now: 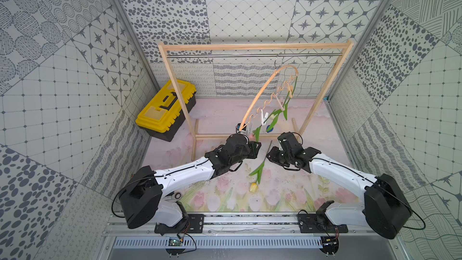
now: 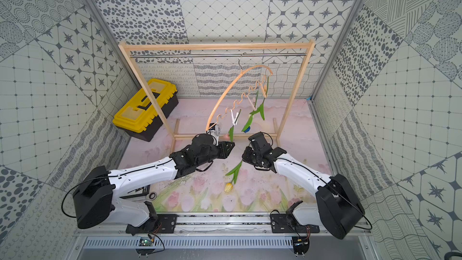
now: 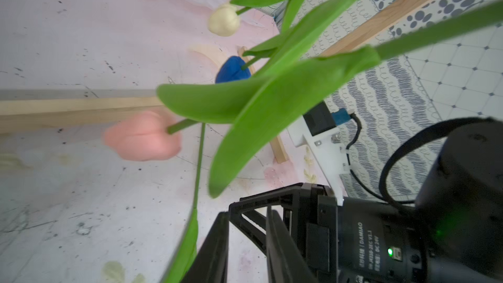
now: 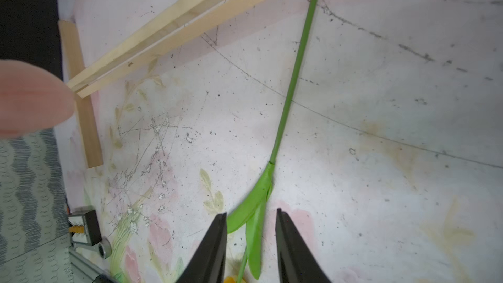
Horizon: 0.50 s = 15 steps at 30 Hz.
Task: Dry the flowers on a clothes hanger
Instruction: Pick up the flower at the center of the board.
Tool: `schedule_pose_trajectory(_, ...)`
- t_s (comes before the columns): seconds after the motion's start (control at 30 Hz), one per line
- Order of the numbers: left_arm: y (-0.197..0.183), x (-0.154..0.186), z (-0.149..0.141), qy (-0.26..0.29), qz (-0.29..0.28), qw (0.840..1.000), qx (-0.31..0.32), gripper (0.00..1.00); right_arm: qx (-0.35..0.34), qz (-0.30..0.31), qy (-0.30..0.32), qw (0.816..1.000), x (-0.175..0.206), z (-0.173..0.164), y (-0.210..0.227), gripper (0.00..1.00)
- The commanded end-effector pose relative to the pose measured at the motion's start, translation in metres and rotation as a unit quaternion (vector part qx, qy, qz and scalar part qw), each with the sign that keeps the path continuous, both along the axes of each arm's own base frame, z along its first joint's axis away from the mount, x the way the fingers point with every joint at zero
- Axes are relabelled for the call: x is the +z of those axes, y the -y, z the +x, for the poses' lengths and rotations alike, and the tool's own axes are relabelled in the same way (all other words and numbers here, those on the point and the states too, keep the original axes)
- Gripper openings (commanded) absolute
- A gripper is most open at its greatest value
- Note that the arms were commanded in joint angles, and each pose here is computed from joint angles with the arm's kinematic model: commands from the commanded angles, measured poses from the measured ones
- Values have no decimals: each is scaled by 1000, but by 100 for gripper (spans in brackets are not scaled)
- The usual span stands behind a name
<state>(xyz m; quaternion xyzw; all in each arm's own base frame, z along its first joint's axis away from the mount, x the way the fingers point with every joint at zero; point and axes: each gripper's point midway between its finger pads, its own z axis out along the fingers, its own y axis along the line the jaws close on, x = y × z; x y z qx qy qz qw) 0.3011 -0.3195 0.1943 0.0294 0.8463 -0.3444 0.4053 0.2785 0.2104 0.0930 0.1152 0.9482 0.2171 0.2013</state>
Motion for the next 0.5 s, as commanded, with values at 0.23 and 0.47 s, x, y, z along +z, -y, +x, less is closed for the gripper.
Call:
schedule_pose_trajectory(0.23,-99,-46,-11,-3,184,976,113,29,-54,-125,-70,988,-38,19,-5,29)
schedule_pose_trajectory(0.47,-119,-42,-16,1,186,974,132,29,-57,-144,-101,983,-63,23,-15,28)
